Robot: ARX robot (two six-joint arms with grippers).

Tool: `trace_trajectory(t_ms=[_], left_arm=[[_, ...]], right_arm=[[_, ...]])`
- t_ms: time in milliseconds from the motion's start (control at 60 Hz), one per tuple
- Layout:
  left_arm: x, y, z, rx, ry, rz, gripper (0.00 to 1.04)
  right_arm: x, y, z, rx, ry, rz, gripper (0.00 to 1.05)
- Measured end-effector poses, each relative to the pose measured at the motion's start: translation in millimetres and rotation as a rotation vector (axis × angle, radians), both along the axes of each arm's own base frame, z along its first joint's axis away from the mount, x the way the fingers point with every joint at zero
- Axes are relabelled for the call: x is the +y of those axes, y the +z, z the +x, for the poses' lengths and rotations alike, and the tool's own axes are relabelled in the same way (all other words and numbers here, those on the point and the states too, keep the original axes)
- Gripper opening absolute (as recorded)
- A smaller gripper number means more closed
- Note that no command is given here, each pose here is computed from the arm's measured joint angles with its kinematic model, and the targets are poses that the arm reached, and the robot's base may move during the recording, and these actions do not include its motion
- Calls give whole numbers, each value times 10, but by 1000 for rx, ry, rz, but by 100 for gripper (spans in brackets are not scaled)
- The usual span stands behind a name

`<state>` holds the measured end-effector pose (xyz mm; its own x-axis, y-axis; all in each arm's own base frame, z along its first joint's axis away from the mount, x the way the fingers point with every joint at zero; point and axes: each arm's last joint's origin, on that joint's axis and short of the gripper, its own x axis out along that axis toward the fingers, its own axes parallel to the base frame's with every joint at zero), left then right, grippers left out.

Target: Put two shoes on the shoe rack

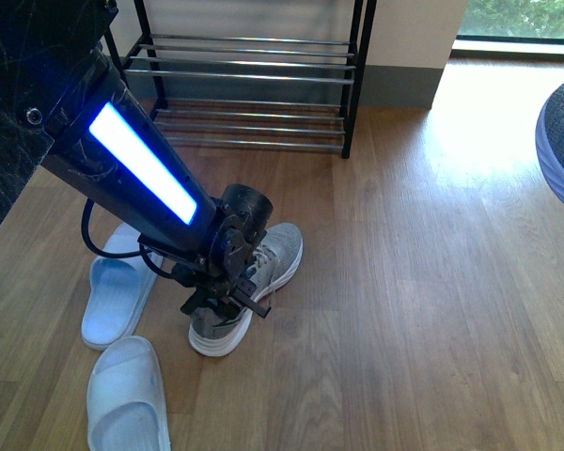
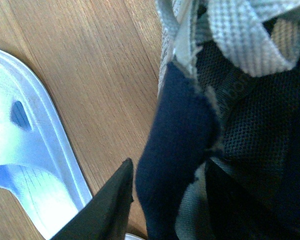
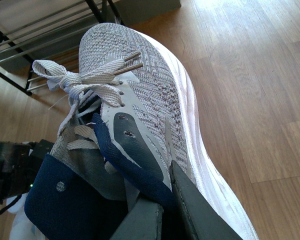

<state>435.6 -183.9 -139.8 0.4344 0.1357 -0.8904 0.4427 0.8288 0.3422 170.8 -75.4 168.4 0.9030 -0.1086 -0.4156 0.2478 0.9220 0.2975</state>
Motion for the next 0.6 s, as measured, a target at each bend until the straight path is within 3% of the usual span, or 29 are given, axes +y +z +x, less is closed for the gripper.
trace_trajectory(t_ms=[250,433,600], left_arm=[[25,-18,-64,-20,30,-12,2],[79,127,-229,-52,75,-83,2],[113,638,-331,-156,101,-140,2]], right_arm=[[0,0,0,0,0,0,1],[0,0,0,0,0,0,1],[0,0,0,0,0,0,1]])
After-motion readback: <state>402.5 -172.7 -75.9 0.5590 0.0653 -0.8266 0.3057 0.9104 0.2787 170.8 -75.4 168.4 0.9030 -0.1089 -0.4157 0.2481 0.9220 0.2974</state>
